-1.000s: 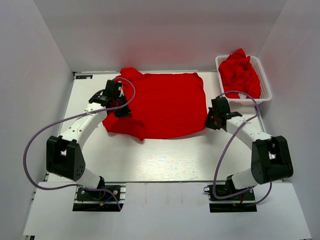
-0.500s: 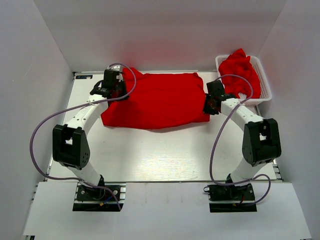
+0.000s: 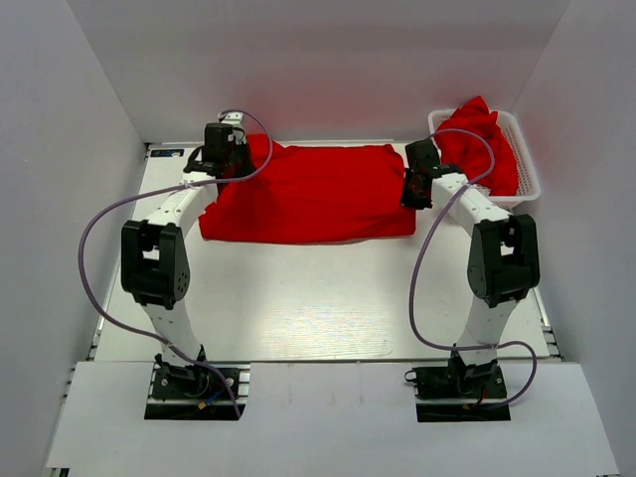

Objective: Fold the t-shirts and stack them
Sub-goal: Fold the flattened tshirt in 1/3 of the way

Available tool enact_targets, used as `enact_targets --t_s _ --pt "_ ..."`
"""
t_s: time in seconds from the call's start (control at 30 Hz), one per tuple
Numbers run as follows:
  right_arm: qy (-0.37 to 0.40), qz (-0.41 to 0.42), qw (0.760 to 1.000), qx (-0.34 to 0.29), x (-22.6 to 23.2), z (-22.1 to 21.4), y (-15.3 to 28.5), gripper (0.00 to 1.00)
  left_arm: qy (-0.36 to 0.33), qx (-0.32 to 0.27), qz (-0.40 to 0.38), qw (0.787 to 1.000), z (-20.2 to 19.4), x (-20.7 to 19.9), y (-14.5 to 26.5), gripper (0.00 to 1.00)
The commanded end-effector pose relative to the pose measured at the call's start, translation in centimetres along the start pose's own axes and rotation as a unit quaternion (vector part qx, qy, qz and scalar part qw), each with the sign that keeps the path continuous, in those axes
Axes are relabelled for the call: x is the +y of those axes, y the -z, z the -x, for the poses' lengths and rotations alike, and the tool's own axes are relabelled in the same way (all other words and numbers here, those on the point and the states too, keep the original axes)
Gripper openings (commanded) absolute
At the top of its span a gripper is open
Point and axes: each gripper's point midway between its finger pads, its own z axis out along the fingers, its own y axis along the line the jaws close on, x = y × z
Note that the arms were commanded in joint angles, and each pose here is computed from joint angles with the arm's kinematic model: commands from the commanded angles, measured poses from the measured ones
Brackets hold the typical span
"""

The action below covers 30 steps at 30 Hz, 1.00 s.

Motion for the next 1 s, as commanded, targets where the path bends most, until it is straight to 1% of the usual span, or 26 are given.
enact_targets --t_s 0.0,0.03,0.07,0.17,0.2,0.27,0.37,0.4,0.53,0.57,0.63,0.67,0.7,0.77,0.8,0.83,0.97 --pt "0.004 -0.014 1.0 -0.02 -0.6 2.4 0.2 0.0 -0.013 -0.03 -0.022 0.999 2.7 -0.1 -0.3 0.0" --pt "0.0 -0.017 1.0 -0.023 -0.7 3.1 0.1 0.0 -0.014 -0.032 -0.023 0.999 3.0 -0.2 -0.5 0.0" --pt "0.001 -0.021 1.0 -0.02 -0.8 3.0 -0.2 0.0 -0.01 -0.028 -0.012 0.999 2.7 0.8 -0.9 0.0" --pt "-0.001 -0.021 1.0 -0.018 -0.9 3.4 -0.6 0.0 -0.003 -0.041 -0.005 0.999 3.6 1.3 -0.8 0.0" --pt "-0.002 -0.02 1.0 -0.018 -1.0 3.5 -0.6 0.0 -0.003 -0.036 -0.004 0.999 3.1 1.4 -0.9 0.0" --pt "-0.003 -0.017 1.0 -0.018 -0.9 3.6 -0.5 0.0 -0.002 -0.054 -0.008 0.999 4.5 1.5 0.0 0.0" --pt "0.0 -0.018 1.0 -0.015 -1.3 3.5 -0.4 0.0 -0.001 -0.065 -0.005 0.998 4.8 2.0 0.8 0.0" --pt "0.001 -0.014 1.0 -0.013 -1.2 3.4 -0.4 0.0 0.003 -0.076 -0.008 0.997 5.6 1.6 1.6 0.0" --pt "0.008 0.002 1.0 -0.009 -0.9 3.3 -0.4 0.0 0.007 -0.086 0.007 0.996 5.7 2.8 2.8 0.0" --pt "0.008 0.011 1.0 -0.01 -0.5 3.4 -0.3 0.0 0.006 -0.096 0.01 0.995 6.1 2.9 3.0 0.0" --pt "0.015 0.021 1.0 -0.006 -0.2 3.3 -0.5 0.0 0.007 -0.091 0.011 0.996 5.6 3.0 2.9 0.0" --pt "0.018 0.024 1.0 -0.006 0.0 3.2 -0.6 0.0 0.006 -0.096 0.01 0.995 6.1 2.9 3.0 0.0" --pt "0.02 0.024 1.0 -0.002 0.2 3.2 -0.9 0.0 0.009 -0.09 0.011 0.996 5.7 3.4 2.6 0.0" --pt "0.017 0.017 1.0 -0.004 -0.3 3.4 -1.1 0.0 0.007 -0.094 -0.002 0.996 6.2 3.0 2.1 0.0" --pt "0.015 0.017 1.0 -0.006 -0.2 3.7 -1.1 0.0 0.008 -0.084 -0.005 0.996 5.3 3.2 1.0 0.0" --pt "0.016 0.017 1.0 -0.004 -0.1 3.5 -1.4 0.0 0.007 -0.091 -0.011 0.996 6.2 2.9 0.7 0.0" --pt "0.015 0.013 1.0 0.002 -0.2 3.7 -2.5 0.0 -0.002 -0.061 -0.024 0.998 4.9 3.0 -2.0 0.0"
